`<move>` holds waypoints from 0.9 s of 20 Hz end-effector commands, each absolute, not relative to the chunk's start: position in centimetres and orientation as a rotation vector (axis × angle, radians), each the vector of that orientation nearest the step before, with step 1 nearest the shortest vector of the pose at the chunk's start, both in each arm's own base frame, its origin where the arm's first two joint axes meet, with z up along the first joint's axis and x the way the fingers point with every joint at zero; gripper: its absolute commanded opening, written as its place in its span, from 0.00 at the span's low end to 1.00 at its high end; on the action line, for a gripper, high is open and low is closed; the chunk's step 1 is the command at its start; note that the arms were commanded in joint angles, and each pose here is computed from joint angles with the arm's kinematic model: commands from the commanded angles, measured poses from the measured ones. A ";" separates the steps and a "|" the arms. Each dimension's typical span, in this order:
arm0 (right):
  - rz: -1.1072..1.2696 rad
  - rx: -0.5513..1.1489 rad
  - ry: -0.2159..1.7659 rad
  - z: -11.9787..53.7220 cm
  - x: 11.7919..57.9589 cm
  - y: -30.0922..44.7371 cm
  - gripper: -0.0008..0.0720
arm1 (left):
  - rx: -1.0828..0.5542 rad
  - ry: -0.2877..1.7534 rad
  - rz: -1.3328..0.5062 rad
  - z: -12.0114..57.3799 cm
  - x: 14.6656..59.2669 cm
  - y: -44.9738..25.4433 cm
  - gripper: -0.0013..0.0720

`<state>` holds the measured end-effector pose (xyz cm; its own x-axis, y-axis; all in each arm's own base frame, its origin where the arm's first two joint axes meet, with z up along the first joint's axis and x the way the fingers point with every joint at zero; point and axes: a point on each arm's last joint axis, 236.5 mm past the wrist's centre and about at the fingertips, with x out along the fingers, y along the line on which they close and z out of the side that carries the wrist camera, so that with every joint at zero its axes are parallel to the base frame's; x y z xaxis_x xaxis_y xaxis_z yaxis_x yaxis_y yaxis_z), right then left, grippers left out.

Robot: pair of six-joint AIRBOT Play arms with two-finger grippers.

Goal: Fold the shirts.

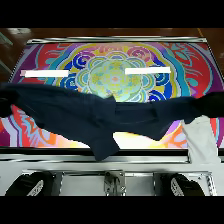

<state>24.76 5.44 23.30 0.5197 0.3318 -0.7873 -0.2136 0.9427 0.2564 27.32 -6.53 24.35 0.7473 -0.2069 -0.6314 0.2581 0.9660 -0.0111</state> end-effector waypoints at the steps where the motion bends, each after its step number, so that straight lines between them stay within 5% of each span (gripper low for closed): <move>1: 0.303 0.198 1.126 16.2 25.2 4.9 0.09 | -0.004 0.818 -0.302 16.4 27.8 -8.4 0.09; 6: 0.243 0.347 1.031 11.6 34.2 4.1 0.09 | -0.153 0.669 -0.314 14.1 32.8 -10.5 0.09; 10: 0.197 0.547 0.996 6.1 42.1 3.8 0.09 | -0.212 0.792 -0.314 9.4 34.6 -11.6 0.09; 13: 0.188 0.703 1.113 -0.4 43.9 4.8 0.13 | -0.276 0.899 -0.319 5.9 35.2 -12.7 0.09; 15: 0.249 0.709 1.156 -2.4 43.9 5.6 0.98 | -0.336 0.931 -0.330 5.1 35.3 -13.6 0.09; 18: 0.251 0.567 1.226 -1.7 41.8 1.1 0.98 | -0.366 0.923 -0.343 5.7 35.3 -14.1 0.09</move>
